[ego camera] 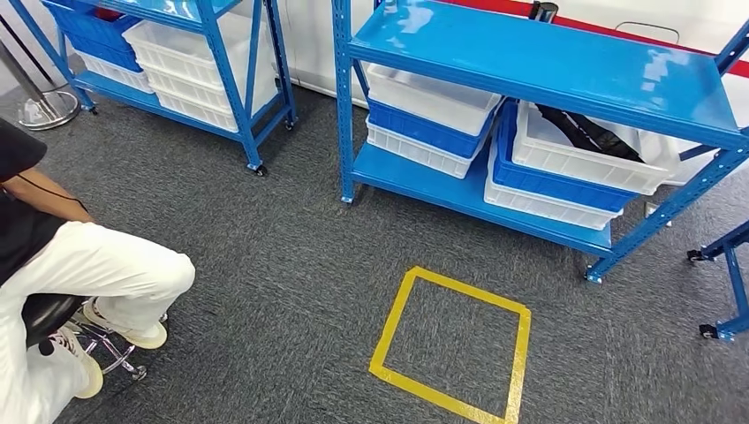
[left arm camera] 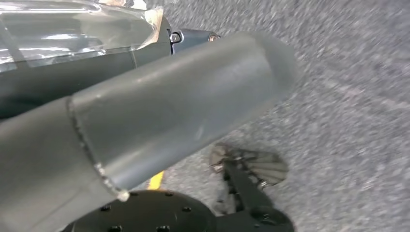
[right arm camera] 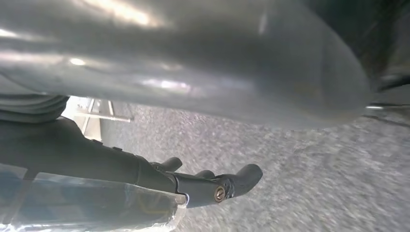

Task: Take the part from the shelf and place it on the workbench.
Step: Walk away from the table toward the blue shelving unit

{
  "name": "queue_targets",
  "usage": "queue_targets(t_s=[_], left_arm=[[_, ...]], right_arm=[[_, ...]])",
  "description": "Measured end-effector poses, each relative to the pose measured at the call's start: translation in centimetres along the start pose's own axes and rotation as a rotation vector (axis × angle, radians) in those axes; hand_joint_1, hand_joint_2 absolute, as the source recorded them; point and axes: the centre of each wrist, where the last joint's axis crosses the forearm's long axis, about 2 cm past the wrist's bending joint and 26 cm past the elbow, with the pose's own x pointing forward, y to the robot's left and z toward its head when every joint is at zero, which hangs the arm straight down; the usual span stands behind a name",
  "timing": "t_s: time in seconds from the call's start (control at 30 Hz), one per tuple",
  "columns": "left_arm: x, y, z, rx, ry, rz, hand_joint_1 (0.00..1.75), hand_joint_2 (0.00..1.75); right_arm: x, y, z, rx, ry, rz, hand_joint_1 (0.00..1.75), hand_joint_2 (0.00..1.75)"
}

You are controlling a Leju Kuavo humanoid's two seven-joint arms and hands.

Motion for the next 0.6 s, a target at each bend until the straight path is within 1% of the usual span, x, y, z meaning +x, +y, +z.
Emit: queue_targets(t_s=[0.1,0.27,0.6], left_arm=[[-0.10,-0.01,0.05,0.012,0.003,-0.004,0.00,0.00],[0.15,-0.43,0.08,0.025,0.000,-0.008,0.00,0.00],[-0.18,0.04,0.09,0.045,0.009,-0.014,0.00,0.00]], right_arm=[[-0.17,0.05,-0.04,0.001,0.002,0.001,0.00,0.00],[0.32,-0.39,0.02,-0.011,-0.006,-0.008,0.00,0.00],[0.34,-0.32,0.04,-0.007,-0.002,-0.020,0.00,0.00]])
